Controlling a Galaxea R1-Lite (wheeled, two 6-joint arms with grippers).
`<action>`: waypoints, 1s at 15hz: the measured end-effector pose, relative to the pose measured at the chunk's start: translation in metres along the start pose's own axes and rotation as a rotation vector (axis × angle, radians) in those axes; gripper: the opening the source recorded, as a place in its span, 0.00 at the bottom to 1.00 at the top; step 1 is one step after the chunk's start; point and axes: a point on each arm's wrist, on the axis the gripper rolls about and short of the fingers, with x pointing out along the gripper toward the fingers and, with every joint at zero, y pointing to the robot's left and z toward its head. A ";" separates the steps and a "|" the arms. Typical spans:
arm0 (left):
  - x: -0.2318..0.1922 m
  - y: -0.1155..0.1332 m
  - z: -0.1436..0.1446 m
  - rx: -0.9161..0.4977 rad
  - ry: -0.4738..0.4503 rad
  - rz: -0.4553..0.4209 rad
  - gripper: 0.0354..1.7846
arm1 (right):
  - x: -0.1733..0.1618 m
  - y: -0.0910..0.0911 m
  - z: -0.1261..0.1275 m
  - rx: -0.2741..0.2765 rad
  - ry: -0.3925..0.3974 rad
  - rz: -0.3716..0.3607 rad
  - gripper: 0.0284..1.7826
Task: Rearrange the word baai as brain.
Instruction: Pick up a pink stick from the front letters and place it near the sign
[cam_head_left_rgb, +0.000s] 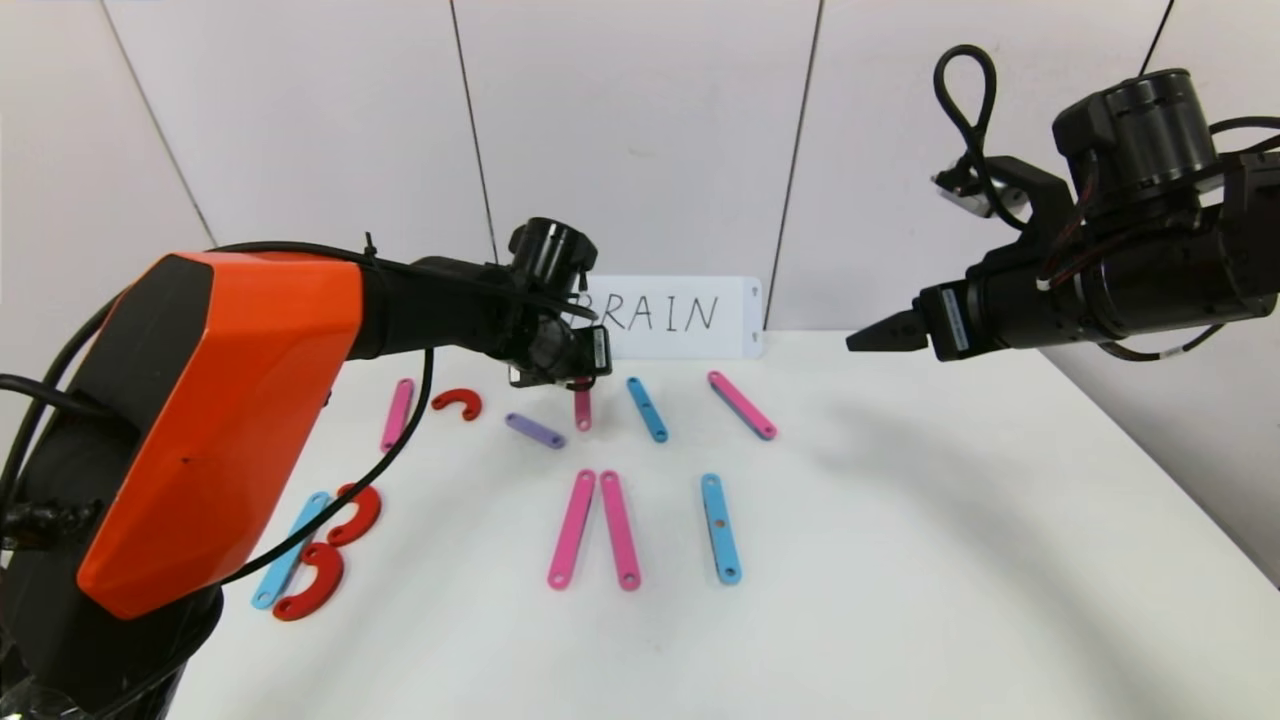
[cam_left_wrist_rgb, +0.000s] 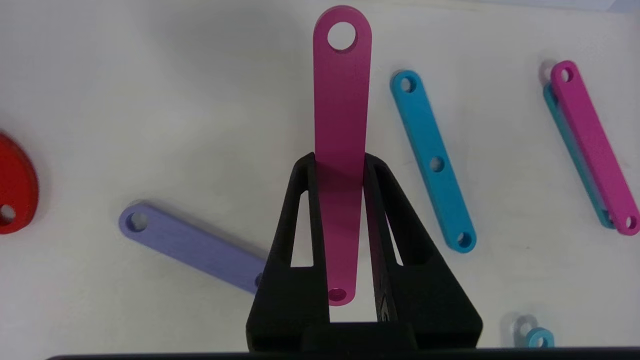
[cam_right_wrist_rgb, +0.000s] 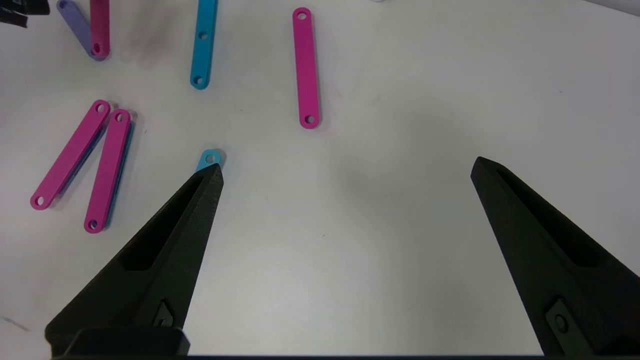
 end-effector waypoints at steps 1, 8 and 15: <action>0.003 -0.003 -0.001 -0.007 -0.014 -0.012 0.14 | 0.000 0.000 0.000 0.001 0.000 -0.001 0.97; 0.018 -0.021 -0.011 -0.034 -0.058 -0.066 0.14 | -0.002 0.000 0.000 0.001 -0.004 -0.002 0.97; 0.021 -0.027 -0.024 0.101 -0.020 -0.066 0.14 | -0.003 -0.002 0.001 0.000 -0.007 -0.007 0.97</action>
